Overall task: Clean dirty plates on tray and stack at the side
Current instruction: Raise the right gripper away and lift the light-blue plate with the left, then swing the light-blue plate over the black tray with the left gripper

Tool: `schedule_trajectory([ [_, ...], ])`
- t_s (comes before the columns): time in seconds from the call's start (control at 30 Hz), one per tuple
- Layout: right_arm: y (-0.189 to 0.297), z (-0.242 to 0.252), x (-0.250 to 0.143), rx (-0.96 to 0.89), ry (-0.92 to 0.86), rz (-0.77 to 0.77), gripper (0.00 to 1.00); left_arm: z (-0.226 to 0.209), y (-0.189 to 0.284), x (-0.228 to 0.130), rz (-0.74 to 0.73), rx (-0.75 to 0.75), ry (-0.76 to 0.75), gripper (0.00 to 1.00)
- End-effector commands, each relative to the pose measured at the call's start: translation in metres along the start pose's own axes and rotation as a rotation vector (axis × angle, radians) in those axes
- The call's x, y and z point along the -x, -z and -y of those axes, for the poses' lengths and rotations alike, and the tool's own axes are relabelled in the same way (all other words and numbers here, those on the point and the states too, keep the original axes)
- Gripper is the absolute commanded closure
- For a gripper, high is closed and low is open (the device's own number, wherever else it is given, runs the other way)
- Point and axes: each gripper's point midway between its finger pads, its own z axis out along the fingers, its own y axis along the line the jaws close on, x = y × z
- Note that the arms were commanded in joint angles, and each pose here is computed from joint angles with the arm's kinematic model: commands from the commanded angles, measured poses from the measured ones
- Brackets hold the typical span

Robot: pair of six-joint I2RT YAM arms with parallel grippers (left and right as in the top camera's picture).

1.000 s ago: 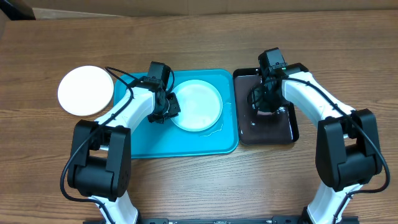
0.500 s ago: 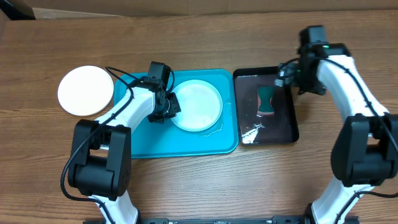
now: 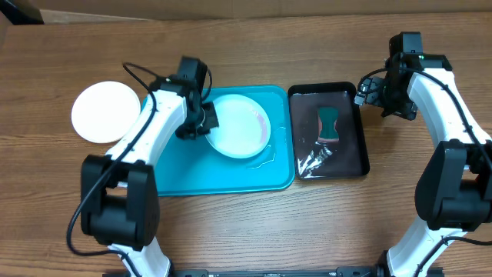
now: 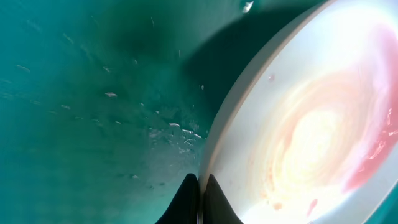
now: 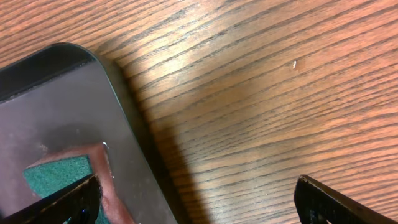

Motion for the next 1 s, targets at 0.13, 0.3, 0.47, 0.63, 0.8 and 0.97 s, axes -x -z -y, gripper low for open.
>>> schedule_trajectory([
  [0.13,0.009,0.006,0.018,0.007,-0.019,0.07,0.0,0.028,0.08,0.036,0.19,-0.088,-0.064,0.96],
  [0.3,0.009,0.036,0.026,0.032,-0.11,0.068,0.0,0.048,0.091,0.037,0.198,-0.161,-0.08,0.96],
  [0.47,0.009,0.074,0.033,0.031,-0.204,0.077,0.0,0.065,0.095,0.041,0.242,-0.181,-0.113,0.96],
  [0.63,0.01,0.102,0.034,0.016,-0.265,0.082,0.0,0.091,0.098,0.039,0.305,-0.174,-0.156,0.96],
  [0.8,0.01,0.11,0.034,0.011,-0.285,0.083,0.0,0.129,0.107,0.032,0.432,-0.131,-0.243,0.96],
  [0.97,0.01,0.11,0.034,0.011,-0.284,0.083,0.0,0.167,0.119,0.017,0.563,-0.074,-0.384,0.96],
])
